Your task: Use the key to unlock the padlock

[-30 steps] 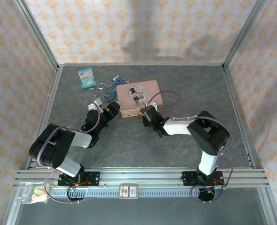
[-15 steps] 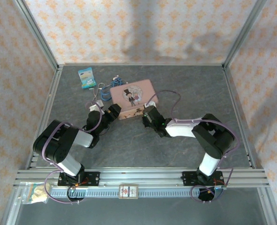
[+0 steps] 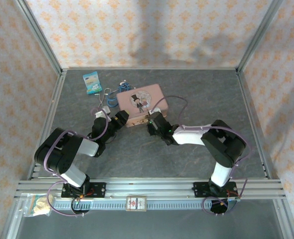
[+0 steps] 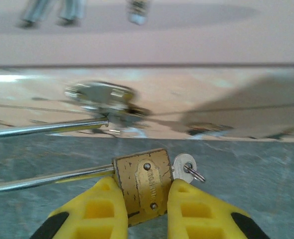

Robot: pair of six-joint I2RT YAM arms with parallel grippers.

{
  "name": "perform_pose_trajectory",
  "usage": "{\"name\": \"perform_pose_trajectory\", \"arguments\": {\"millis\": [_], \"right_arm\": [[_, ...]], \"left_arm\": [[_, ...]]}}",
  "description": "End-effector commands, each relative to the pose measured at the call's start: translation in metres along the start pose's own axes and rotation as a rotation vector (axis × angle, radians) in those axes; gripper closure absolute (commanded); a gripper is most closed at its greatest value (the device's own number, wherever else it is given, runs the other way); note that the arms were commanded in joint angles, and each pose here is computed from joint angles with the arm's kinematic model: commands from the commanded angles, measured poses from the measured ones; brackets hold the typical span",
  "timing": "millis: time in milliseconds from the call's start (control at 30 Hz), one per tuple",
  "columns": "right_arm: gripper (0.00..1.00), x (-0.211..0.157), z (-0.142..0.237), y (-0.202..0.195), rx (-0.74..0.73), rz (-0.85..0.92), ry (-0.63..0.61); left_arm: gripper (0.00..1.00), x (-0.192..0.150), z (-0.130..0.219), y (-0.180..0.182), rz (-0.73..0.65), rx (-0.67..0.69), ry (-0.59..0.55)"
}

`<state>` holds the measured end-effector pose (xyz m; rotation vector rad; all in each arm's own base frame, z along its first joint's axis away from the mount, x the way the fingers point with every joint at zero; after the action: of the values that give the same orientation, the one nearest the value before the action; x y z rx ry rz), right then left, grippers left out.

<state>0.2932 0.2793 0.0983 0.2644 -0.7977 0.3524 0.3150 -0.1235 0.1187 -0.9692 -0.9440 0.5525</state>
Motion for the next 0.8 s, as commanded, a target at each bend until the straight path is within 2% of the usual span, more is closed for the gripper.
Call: {"name": "perform_pose_trajectory", "arguments": {"millis": [0, 433, 633, 767], "right_arm": [[0.86, 0.02, 0.004, 0.017, 0.057, 0.008, -0.043], [0.87, 0.023, 0.008, 0.019, 0.067, -0.003, -0.039], [0.87, 0.018, 0.021, 0.015, 0.086, -0.044, -0.034], [0.87, 0.009, 0.033, 0.006, 0.084, -0.087, -0.022]], "left_arm": [[0.31, 0.002, -0.009, -0.014, -0.016, -0.066, 0.013], [0.31, 0.006, -0.011, -0.017, -0.027, -0.058, -0.004], [0.3, 0.021, -0.011, -0.018, -0.038, -0.047, -0.041], [0.28, 0.039, -0.004, -0.022, -0.093, -0.008, -0.089]]}}
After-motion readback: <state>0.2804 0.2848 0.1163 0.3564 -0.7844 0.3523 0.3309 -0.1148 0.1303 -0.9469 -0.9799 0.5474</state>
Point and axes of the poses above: each hand's point on the last joint's axis, 136 mm out from that joint toward the fingers, its own z axis back along the fingers, its own y axis along the line the jaws close on, x = y × z, the point moved 6 cm from there along z, back along the fingers, and after that the axes turned 2 degrees about z, right-handed, at the moved point
